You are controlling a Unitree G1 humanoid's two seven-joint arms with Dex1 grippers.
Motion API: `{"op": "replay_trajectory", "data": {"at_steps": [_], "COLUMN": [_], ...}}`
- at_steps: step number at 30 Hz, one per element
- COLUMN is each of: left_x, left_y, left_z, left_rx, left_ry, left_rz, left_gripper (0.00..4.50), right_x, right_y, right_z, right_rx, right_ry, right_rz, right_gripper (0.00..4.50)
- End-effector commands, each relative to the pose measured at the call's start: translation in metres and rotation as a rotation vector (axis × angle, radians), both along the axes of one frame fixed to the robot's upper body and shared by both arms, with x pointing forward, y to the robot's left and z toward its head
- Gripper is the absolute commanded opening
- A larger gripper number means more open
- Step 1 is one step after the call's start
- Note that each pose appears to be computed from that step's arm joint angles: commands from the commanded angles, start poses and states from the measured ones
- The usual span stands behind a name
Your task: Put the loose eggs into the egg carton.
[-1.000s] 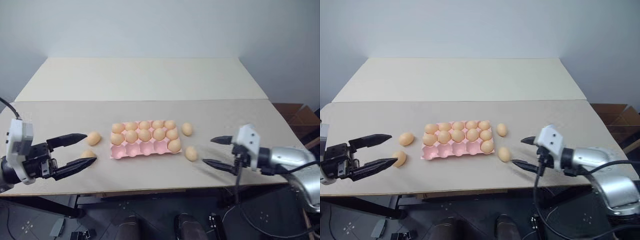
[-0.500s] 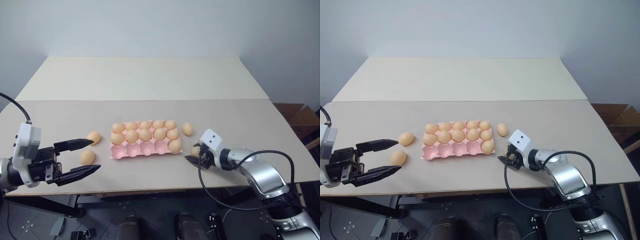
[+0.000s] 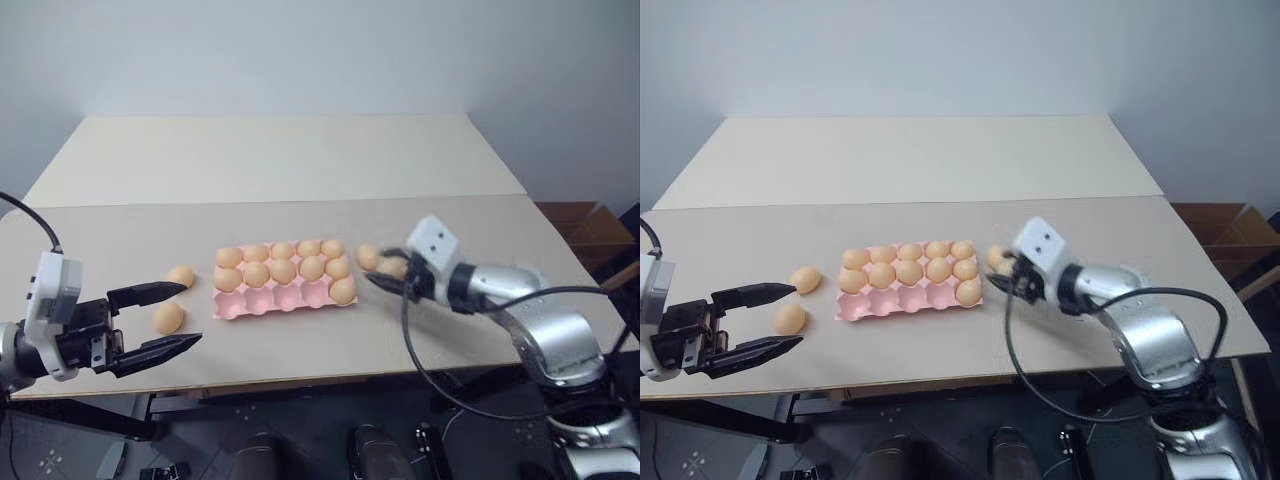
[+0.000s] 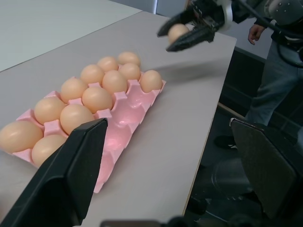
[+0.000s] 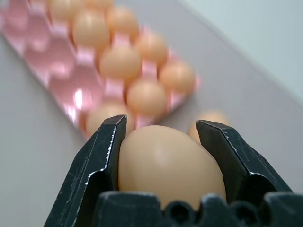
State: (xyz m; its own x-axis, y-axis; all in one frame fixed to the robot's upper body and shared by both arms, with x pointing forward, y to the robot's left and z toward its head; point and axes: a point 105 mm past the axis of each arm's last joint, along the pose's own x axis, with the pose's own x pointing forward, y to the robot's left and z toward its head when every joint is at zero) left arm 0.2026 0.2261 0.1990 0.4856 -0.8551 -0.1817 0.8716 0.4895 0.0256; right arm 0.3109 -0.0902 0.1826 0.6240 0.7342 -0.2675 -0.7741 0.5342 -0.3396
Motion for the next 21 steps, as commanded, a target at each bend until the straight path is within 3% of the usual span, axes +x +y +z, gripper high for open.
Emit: {"op": "replay_trajectory", "data": {"at_steps": [1,8,9,14,21], "left_x": [-0.001,-0.004,-0.004,-0.004,-0.003], "left_y": [-0.002,-0.003,-0.003,-0.001,0.004], "left_z": [0.006,0.007,0.007,0.008,0.009], "left_rx": [0.015,0.016,0.017,0.023,0.026], "left_ry": [-0.049,-0.051,-0.051,-0.051,-0.053], "left_rz": [-0.001,0.006,0.007,0.015,0.036], "left_gripper": [4.50,4.50,4.50,4.50,4.50], "right_x": [-0.003,0.008,0.008,0.007,-0.004], "right_y": [0.033,0.080,0.081,0.085,0.059], "right_z": [0.001,-0.023,-0.024,-0.015,0.026], "right_rx": [0.012,-0.021,-0.022,0.016,0.143], "right_ry": [-0.019,-0.022,-0.020,-0.045,-0.106], "right_rz": [0.058,0.059,0.056,0.049,0.060], "right_gripper": [2.31,2.31,3.01,4.47,4.47]}}
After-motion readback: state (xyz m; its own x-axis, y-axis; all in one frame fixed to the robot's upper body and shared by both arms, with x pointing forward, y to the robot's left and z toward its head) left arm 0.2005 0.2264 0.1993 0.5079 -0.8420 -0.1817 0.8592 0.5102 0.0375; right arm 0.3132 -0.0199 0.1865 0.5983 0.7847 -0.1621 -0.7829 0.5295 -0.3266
